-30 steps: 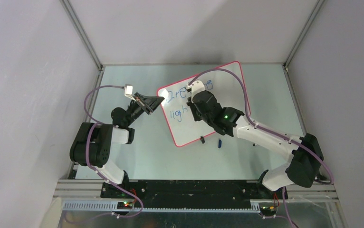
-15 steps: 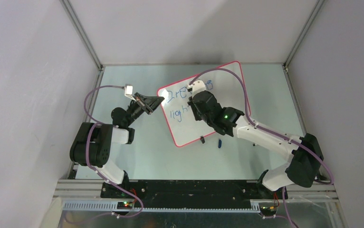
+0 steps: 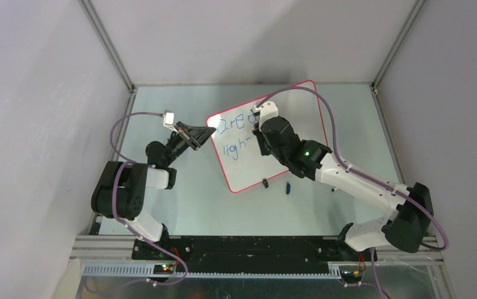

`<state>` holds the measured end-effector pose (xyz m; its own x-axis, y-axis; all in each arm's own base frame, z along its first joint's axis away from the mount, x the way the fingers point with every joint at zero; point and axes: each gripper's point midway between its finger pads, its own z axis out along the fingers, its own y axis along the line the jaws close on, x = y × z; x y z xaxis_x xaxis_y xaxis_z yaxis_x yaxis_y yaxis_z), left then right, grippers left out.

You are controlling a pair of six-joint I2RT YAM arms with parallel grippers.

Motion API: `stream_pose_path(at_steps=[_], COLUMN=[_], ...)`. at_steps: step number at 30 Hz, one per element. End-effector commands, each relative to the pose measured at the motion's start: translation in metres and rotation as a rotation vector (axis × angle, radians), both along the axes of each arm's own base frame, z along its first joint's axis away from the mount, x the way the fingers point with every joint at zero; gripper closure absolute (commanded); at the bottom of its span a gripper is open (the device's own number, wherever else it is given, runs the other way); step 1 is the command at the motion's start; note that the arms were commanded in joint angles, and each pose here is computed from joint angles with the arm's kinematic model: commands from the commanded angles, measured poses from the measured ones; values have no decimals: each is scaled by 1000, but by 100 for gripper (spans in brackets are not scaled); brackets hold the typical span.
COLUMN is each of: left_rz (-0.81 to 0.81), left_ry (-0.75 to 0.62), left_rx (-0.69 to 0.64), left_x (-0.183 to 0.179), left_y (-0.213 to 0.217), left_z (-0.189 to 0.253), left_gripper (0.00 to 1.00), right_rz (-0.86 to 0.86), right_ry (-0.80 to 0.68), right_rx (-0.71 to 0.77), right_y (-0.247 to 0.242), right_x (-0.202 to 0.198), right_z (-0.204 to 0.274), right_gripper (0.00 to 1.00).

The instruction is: Write a sentence on the whiteboard

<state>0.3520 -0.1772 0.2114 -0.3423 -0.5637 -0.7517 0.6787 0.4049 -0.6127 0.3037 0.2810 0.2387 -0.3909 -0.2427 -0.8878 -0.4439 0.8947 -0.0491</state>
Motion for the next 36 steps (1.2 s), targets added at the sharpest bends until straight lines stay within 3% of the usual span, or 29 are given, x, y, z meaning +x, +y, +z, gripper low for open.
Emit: stream_pose_path(at_steps=[1, 36], left_rz=[16, 17], left_ry=[-119, -120], left_rx=[43, 44], left_x=[-6, -6], left_y=[0, 0], left_z=[12, 12], left_gripper=[100, 100], right_rz=[9, 24], right_ry=[-62, -25], right_rx=[86, 49], right_y=[4, 20], right_x=[0, 18], right_z=[37, 19], right_gripper=[100, 100])
